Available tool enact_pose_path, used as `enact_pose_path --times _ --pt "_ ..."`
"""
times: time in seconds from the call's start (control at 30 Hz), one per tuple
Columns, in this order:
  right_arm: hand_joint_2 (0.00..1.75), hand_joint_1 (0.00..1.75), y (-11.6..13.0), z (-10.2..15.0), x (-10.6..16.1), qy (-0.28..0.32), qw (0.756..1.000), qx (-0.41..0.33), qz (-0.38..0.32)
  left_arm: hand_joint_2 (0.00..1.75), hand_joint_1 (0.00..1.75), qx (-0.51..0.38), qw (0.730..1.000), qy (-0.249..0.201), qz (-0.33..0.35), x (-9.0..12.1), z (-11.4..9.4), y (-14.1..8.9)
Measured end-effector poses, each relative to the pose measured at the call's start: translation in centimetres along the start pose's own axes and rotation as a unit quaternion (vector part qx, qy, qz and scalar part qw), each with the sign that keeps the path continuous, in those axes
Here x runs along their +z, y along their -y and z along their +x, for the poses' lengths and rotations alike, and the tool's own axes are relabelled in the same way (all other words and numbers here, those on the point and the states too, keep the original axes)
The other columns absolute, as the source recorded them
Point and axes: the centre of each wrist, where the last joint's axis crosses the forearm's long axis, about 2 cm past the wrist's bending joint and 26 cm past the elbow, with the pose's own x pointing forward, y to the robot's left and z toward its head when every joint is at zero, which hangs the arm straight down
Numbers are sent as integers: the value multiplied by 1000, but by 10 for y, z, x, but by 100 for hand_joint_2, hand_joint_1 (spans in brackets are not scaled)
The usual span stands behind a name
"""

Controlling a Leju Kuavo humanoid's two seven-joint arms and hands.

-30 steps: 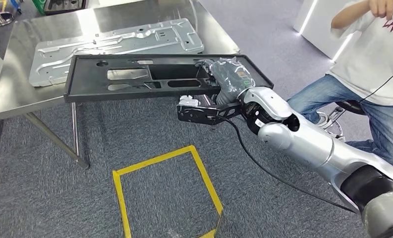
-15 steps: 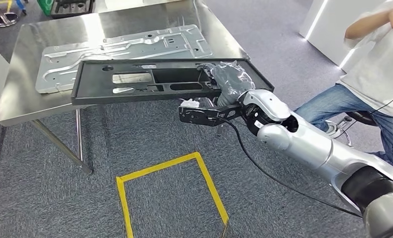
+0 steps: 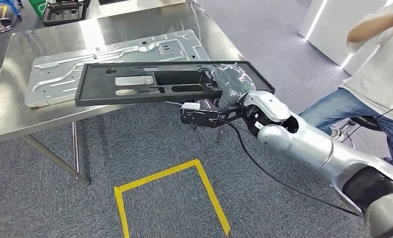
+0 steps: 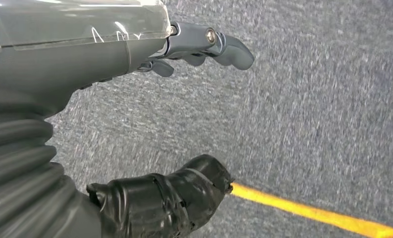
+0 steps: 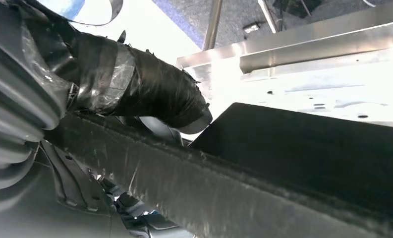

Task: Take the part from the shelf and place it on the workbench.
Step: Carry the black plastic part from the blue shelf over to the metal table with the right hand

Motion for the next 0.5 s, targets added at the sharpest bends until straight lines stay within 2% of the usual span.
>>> enact_pose_path --times 0.5 --pt "175 175 -3 -3 0 -6 1000 2 6 175 0 1 1000 -2 -3 0 1 2"
